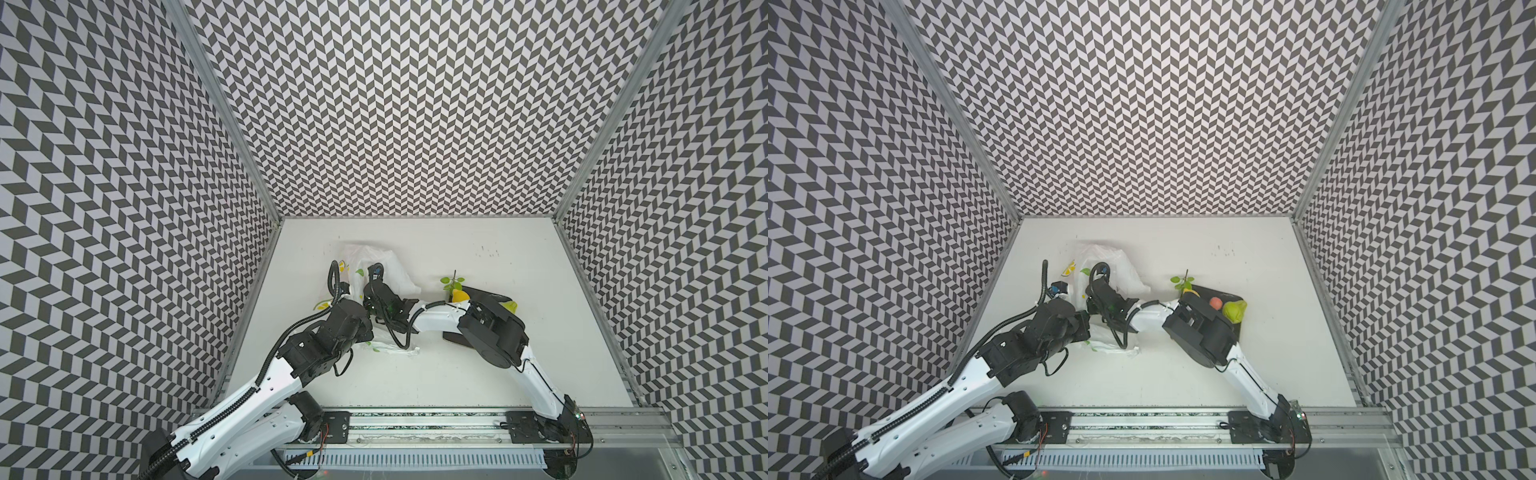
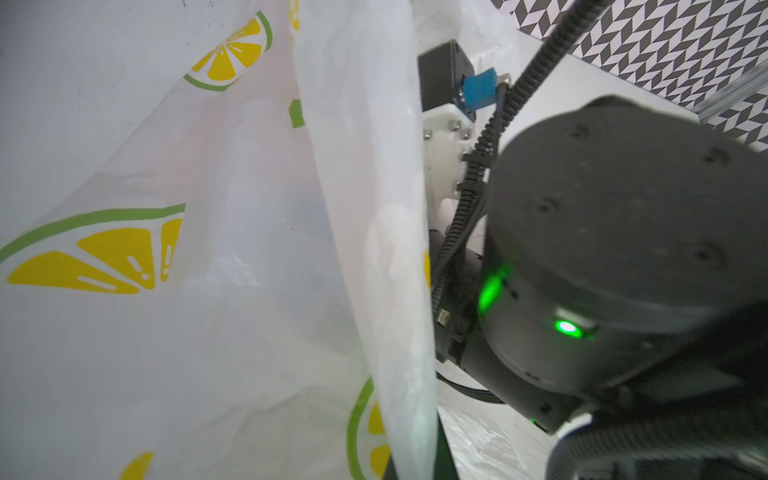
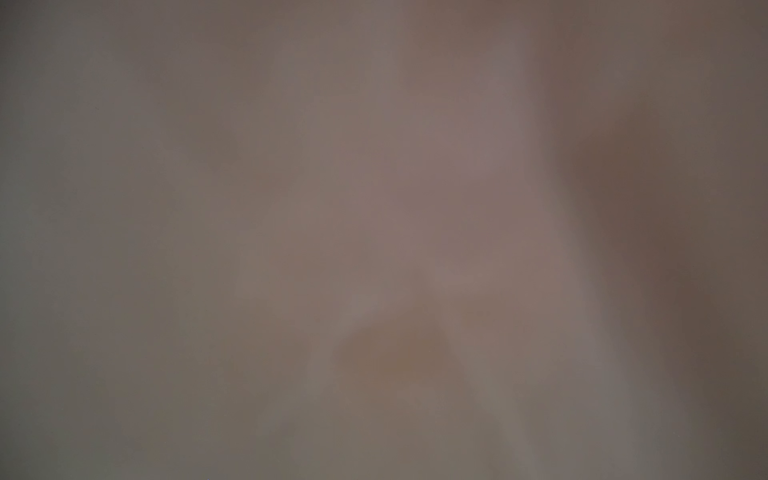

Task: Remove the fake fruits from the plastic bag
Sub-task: 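Hold the bag with the left gripper while the right reaches toward the yellow fruit, then grasp the yellow pear inside the bag with the right gripper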

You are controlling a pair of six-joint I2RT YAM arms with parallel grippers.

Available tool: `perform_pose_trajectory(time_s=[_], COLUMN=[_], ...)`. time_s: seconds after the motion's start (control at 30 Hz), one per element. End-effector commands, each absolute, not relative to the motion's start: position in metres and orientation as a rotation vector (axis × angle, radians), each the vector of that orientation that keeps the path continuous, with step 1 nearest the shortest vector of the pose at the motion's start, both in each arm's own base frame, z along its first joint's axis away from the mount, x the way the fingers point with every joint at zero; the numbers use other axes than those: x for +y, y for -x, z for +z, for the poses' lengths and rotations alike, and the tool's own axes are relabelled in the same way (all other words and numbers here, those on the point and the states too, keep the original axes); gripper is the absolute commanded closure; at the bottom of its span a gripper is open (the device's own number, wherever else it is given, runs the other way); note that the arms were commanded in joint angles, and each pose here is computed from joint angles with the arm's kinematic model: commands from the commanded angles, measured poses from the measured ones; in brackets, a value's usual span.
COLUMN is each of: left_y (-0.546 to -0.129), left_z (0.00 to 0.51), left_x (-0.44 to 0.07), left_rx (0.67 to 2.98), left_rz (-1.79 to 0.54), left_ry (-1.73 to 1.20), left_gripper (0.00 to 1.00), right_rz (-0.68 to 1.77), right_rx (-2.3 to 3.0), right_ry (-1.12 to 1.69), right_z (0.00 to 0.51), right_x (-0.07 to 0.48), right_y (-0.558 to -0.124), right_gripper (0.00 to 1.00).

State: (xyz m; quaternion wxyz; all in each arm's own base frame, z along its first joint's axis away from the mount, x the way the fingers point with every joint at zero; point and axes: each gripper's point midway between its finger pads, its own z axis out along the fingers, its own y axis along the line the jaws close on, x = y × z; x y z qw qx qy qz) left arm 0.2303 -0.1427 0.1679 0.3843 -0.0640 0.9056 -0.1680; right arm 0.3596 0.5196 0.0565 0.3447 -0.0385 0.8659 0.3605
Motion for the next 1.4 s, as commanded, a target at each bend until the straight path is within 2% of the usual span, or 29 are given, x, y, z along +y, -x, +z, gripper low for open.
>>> perform_pose_trajectory(time_s=[0.0,0.1,0.2,0.33,0.5,0.73,1.37], left_y=[-0.235,-0.234,-0.233,-0.229,-0.225,-0.219,-0.231], left_z=[0.186,0.188,0.189,0.187,0.181,0.172,0.180], left_x=[-0.149,-0.148,-0.141,-0.131,-0.123,-0.119,-0.129], left_rx=[2.262,2.255,2.250,2.224,2.211,2.208,2.164], left_rz=[-0.474,-0.471,-0.443,-0.446,-0.454,-0.475,-0.495], left_ry=[0.156,0.162,0.183,0.238,0.283,0.303,0.259], left_gripper=[1.00,1.00,1.00,1.00,1.00,1.00,1.00], right_rz=[0.899,0.850,0.813,0.802,0.926,1.069,1.152], right_rx=[2.265,2.274,2.265,2.209,2.206,2.170,2.156], right_ry=[0.077,0.062,0.064,0.116,0.178,0.171,0.218], right_z=[0.042,0.033,0.034,0.062,0.094,0.129,0.177], right_x=[0.524,0.518,0.509,0.502,0.500,0.477,0.382], right_y=[-0.360,-0.363,-0.365,-0.363,-0.340,-0.300,-0.212], right_gripper=[0.15,0.20,0.30,0.47,0.55,0.56,0.56])
